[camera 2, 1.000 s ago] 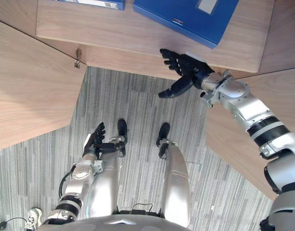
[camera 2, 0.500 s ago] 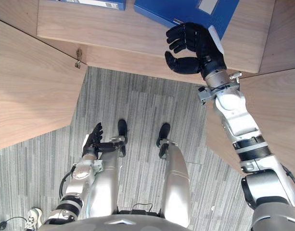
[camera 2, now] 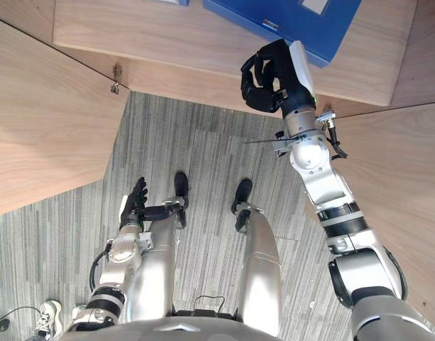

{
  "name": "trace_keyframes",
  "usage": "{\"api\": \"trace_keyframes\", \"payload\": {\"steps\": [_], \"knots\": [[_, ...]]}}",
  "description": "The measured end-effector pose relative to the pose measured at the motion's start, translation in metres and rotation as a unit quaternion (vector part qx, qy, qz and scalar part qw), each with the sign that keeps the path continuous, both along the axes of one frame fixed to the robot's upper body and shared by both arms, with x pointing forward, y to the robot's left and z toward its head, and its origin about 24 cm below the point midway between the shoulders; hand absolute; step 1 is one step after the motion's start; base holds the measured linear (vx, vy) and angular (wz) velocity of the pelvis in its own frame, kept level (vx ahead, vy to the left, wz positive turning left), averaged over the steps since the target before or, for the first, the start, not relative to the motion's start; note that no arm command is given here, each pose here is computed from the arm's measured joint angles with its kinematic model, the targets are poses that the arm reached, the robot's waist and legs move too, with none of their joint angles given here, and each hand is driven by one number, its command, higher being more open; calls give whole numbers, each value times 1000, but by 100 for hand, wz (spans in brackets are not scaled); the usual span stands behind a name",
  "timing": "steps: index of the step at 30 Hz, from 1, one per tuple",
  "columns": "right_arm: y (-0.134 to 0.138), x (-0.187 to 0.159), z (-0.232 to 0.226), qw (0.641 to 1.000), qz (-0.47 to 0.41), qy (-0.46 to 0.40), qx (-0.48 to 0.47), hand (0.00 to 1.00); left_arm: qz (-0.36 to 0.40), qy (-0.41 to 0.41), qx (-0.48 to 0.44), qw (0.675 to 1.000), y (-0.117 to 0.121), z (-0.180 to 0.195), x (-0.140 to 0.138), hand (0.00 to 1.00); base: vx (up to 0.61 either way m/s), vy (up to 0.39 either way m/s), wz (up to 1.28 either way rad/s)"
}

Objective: Walk over to the cabinet, pick up the folder, carry it to the office cabinet, place the folder inside the office cabinet, then close the office cabinet door

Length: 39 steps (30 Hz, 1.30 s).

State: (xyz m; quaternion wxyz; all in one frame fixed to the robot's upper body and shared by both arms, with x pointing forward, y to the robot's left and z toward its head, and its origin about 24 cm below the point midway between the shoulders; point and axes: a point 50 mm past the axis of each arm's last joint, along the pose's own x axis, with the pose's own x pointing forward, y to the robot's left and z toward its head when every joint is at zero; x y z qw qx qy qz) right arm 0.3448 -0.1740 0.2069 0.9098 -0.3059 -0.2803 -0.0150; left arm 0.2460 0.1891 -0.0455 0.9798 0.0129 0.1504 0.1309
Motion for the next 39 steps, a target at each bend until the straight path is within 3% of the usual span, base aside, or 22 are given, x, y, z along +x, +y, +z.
{"api": "trace_keyframes", "payload": {"steps": [13, 23, 35, 39], "knots": [[-25, 24, 47, 992, -104, -47, 57, 0, 36, -8, -5, 999, 5, 4, 3, 100, -26, 1, 5], [-41, 43, 51, 982, -183, -11, 51, 0, 53, -16, -23, 998, 2, 7, 9, 100, -8, 3, 3], [-48, 48, 71, 975, -206, -21, 85, 0, 68, -15, -36, 997, -3, 6, 9, 100, 0, 0, 0], [-59, 48, 69, 965, -199, -8, 169, 0, 68, -15, -38, 997, -3, 6, 9, 100, 0, 0, 0]]}}
